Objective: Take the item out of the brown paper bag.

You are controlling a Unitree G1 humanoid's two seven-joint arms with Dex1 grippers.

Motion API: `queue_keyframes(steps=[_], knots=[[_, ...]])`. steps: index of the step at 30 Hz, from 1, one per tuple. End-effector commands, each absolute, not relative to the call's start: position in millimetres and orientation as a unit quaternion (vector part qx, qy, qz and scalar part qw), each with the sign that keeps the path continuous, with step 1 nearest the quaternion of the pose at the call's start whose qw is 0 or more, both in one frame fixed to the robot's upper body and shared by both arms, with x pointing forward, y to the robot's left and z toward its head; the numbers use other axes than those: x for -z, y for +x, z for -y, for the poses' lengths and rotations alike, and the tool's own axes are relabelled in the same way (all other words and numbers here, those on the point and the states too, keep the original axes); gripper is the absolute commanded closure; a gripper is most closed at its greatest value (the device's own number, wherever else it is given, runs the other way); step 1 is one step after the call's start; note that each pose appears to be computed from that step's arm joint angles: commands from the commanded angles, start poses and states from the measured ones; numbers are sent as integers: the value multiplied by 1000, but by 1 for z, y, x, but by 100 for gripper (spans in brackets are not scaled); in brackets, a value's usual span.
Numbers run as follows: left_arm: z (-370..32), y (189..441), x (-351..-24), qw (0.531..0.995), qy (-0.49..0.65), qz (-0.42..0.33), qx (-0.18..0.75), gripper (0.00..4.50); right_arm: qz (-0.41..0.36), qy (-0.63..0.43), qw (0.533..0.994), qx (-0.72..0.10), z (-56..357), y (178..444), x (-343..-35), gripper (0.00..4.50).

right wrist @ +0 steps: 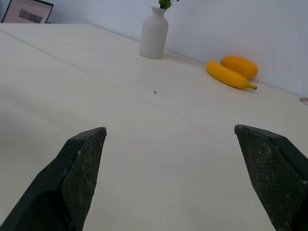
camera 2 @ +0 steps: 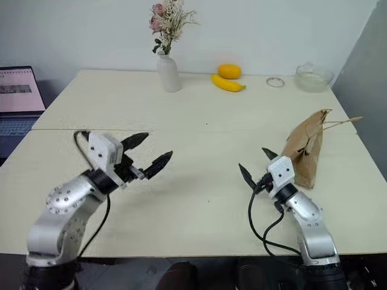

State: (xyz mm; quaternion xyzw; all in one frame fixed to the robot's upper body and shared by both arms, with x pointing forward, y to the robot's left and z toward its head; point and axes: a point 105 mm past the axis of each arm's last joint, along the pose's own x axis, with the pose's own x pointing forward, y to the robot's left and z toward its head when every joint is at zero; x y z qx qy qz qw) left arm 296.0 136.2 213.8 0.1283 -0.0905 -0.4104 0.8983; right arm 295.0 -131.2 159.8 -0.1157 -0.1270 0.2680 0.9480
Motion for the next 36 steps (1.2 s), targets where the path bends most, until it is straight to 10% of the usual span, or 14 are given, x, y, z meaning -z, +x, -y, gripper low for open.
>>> queue_keyframes(steps=[1,10,36], knots=[[-113,291,-226,856,122,92,495,3,168,-110,948,-248,142,272,-206,0],[-88,297,-231,820,122,105,549,3,72,-111,977,-166,186,253,-223,0],[-83,292,-254,813,99,141,556,3,16,-7,993,113,236,328,-239,0]])
